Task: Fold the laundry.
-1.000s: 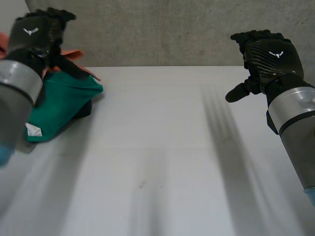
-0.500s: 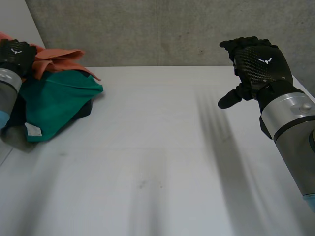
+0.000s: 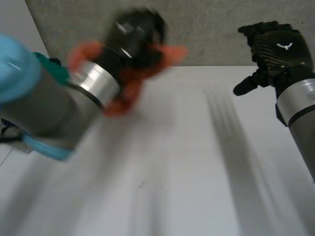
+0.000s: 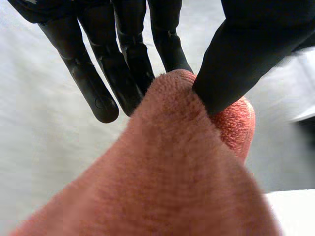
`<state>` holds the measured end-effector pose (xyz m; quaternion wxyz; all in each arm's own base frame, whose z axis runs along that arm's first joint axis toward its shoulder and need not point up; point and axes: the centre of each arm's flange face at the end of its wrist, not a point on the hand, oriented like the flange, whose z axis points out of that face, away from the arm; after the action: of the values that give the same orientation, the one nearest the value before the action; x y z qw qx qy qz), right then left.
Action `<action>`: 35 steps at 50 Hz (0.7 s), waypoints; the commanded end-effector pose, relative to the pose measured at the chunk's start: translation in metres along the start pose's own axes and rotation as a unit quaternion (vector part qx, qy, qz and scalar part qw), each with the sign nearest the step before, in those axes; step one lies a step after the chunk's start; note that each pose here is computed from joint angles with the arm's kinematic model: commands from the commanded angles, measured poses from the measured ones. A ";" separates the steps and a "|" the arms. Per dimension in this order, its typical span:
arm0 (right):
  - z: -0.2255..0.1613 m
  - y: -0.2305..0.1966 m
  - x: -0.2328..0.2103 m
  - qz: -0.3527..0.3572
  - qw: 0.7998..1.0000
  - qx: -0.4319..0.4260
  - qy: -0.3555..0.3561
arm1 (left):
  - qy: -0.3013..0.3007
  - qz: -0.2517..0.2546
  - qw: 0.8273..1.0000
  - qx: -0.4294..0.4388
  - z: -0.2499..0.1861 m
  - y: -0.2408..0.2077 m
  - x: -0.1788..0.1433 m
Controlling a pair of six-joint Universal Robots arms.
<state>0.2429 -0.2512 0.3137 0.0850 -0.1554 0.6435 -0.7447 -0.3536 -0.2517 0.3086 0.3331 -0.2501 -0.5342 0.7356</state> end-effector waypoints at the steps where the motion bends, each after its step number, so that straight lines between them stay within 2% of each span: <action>1: 0.011 0.000 0.027 -0.003 0.999 0.003 0.043 | 0.057 -0.060 0.993 -0.089 0.001 0.097 0.056; 5: 0.017 -0.003 0.041 -0.007 0.998 0.007 0.063 | 0.055 -0.065 0.989 -0.121 0.000 0.126 0.059; 9: 0.020 -0.003 0.045 -0.010 0.998 0.003 0.067 | 0.056 -0.056 0.988 -0.132 -0.001 0.123 0.062; 15: 0.023 0.005 0.041 -0.048 0.997 -0.024 0.049 | 0.055 -0.027 0.994 -0.087 0.001 0.065 0.057; 19: 0.020 0.009 0.034 -0.092 0.994 -0.052 0.017 | 0.032 -0.015 0.997 -0.072 -0.007 0.032 0.040; 23: 0.007 0.024 0.025 -0.157 0.980 -0.118 -0.035 | 0.006 0.005 0.998 -0.064 -0.017 0.009 0.017; 24: 0.001 0.034 0.021 -0.184 0.969 -0.152 -0.060 | 0.002 0.011 0.998 -0.064 -0.019 0.007 0.013; 28: -0.015 0.057 0.011 -0.227 0.941 -0.224 -0.113 | -0.028 0.073 0.993 -0.087 -0.021 0.019 -0.019; 30: -0.024 0.065 0.004 -0.232 0.932 -0.243 -0.132 | -0.039 0.125 0.985 -0.109 -0.018 0.034 -0.044; 32: -0.034 0.074 -0.012 -0.232 0.927 -0.249 -0.159 | -0.032 0.159 0.978 -0.129 -0.017 0.049 -0.056; 33: -0.037 0.078 -0.017 -0.233 0.925 -0.248 -0.168 | -0.016 0.191 0.970 -0.150 -0.015 0.067 -0.067; 35: -0.042 0.088 -0.026 -0.233 0.924 -0.246 -0.180 | 0.015 0.220 0.961 -0.166 -0.014 0.086 -0.071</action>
<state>0.2290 -0.2423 0.2505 -0.0414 -0.4058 0.7273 -0.5519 -0.3241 -0.2737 0.2736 0.2036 -0.3219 -0.5862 0.7150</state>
